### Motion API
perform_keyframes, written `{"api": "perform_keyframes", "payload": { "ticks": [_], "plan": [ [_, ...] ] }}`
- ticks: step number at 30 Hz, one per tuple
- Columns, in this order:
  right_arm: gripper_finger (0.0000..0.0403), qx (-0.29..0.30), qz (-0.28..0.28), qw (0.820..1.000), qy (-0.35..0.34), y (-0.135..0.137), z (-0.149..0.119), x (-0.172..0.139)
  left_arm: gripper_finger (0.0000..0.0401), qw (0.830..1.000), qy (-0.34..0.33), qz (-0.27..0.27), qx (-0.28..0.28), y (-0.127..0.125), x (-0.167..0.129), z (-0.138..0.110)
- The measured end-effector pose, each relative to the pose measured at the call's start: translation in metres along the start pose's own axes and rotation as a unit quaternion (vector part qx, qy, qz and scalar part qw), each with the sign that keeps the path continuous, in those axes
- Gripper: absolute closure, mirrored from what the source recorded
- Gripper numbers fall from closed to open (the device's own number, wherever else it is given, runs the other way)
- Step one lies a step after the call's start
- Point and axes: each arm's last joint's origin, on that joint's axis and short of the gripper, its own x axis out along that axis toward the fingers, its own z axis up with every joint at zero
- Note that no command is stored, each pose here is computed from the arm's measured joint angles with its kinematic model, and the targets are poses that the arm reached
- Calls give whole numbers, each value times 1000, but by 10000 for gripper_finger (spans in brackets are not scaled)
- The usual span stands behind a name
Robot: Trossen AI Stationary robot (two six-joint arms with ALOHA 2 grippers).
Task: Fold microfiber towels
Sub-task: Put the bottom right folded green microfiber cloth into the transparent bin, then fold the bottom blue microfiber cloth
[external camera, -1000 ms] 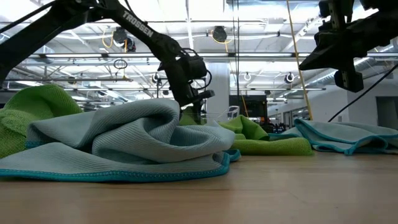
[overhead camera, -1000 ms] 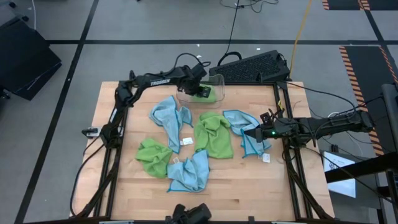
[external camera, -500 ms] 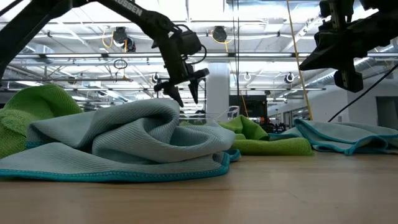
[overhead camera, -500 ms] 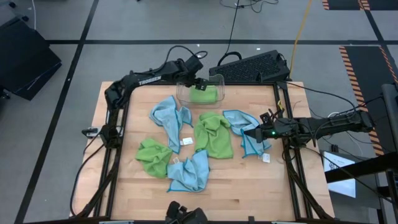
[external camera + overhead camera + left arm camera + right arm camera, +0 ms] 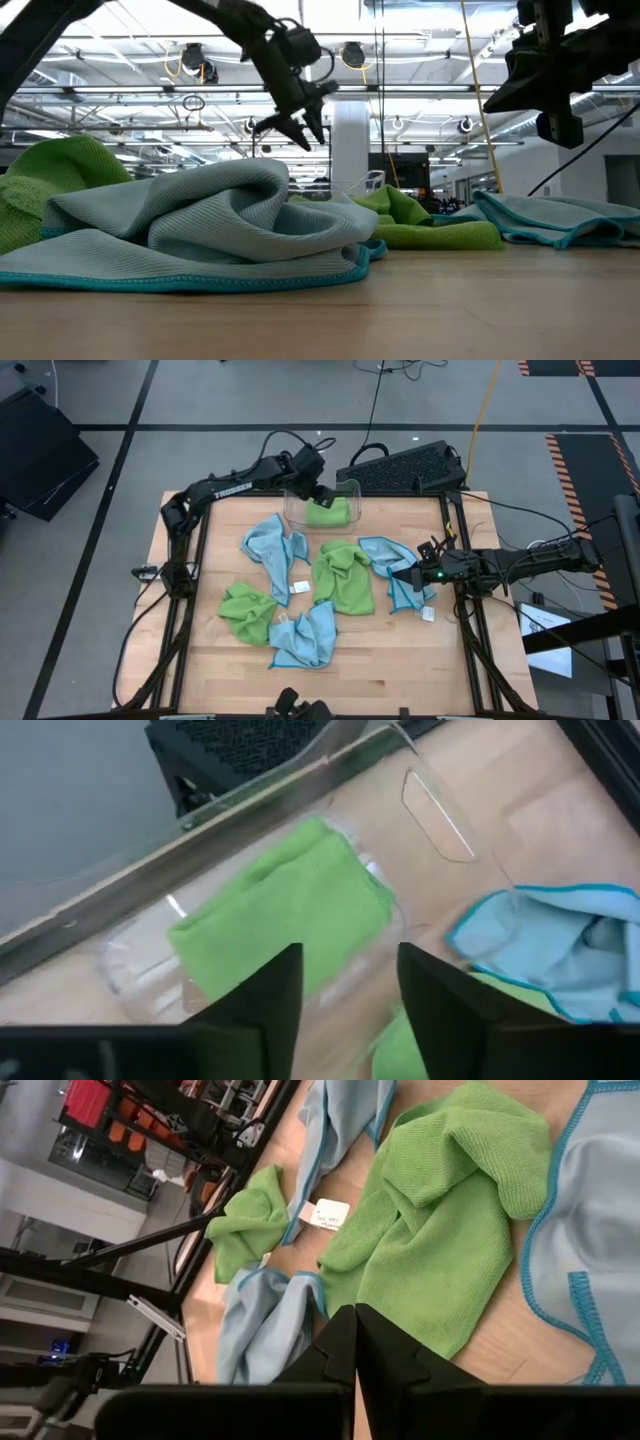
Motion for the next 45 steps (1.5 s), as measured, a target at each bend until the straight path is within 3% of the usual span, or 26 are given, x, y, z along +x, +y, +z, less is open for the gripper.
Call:
{"api": "perform_keyframes", "payload": {
  "ticks": [5,12,19,26,30,38,45],
  "plan": [
    [403,0,-4,1000,2,-1,0,0,302,998,43,17,-36,8,38,-9],
    [403,12,-5,1000,2,-1,0,0,359,997,36,54,-52,13,76,-14],
    [403,25,-5,1000,3,-1,-1,0,375,992,47,103,-58,22,98,-22],
    [403,25,-4,1000,3,-1,-1,0,375,990,52,114,-68,25,104,-26],
    [403,25,-2,1000,2,-1,0,0,375,991,40,108,-67,21,85,-20],
    [403,26,11,999,16,1,-1,0,375,996,-20,78,-34,2,20,-4],
    [403,-21,55,995,78,5,-3,-2,375,998,-25,62,-1,-33,-36,-21]
  ]
}}
